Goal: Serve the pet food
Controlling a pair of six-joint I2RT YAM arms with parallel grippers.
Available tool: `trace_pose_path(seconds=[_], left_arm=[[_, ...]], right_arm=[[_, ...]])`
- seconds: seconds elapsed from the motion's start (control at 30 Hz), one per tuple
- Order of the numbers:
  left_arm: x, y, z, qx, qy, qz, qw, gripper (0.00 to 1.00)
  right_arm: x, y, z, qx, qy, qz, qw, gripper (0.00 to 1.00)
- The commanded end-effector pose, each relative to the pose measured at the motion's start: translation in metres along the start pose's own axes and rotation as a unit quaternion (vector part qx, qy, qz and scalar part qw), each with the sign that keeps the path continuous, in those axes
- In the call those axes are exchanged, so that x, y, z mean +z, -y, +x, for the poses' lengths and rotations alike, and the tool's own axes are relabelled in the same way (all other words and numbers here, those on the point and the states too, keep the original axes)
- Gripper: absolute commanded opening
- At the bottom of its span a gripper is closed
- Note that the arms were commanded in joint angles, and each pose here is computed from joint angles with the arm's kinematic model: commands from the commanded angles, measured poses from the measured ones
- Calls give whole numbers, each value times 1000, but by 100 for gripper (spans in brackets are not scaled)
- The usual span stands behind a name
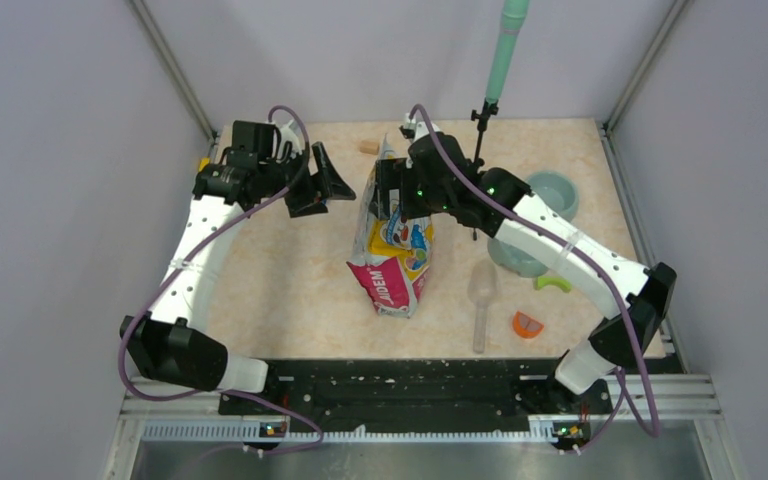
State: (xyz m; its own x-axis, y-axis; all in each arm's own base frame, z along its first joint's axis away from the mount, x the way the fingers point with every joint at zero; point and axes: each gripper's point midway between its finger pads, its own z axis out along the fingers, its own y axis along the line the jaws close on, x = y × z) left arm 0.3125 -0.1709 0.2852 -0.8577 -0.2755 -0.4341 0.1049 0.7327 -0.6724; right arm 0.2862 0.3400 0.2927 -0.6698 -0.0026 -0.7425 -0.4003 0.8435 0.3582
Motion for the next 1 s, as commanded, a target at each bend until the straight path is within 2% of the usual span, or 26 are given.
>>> trace_pose_path(seconds=[0.0,0.17,0.4,0.83,0.97], left_arm=[[-3,5,-6,8,21,10,1000,81],[-4,4,-6,8,25,7,1000,81],[-9,2,-5,12,27,-3,1000,81],[-8,5,-6,12,23,4,1000,81],[-7,7,-5,13,20,6,1000,81]], right_arm=[[-21,-30,-20,-2,39,-60,997,87],[-16,-39,-21,-19,39,-66,997,87],[-7,-13,-8,-3,29,-2,1000,87],[-13,3,-8,10,39,32,999,86],[-13,4,-8,11,42,35,998,81]])
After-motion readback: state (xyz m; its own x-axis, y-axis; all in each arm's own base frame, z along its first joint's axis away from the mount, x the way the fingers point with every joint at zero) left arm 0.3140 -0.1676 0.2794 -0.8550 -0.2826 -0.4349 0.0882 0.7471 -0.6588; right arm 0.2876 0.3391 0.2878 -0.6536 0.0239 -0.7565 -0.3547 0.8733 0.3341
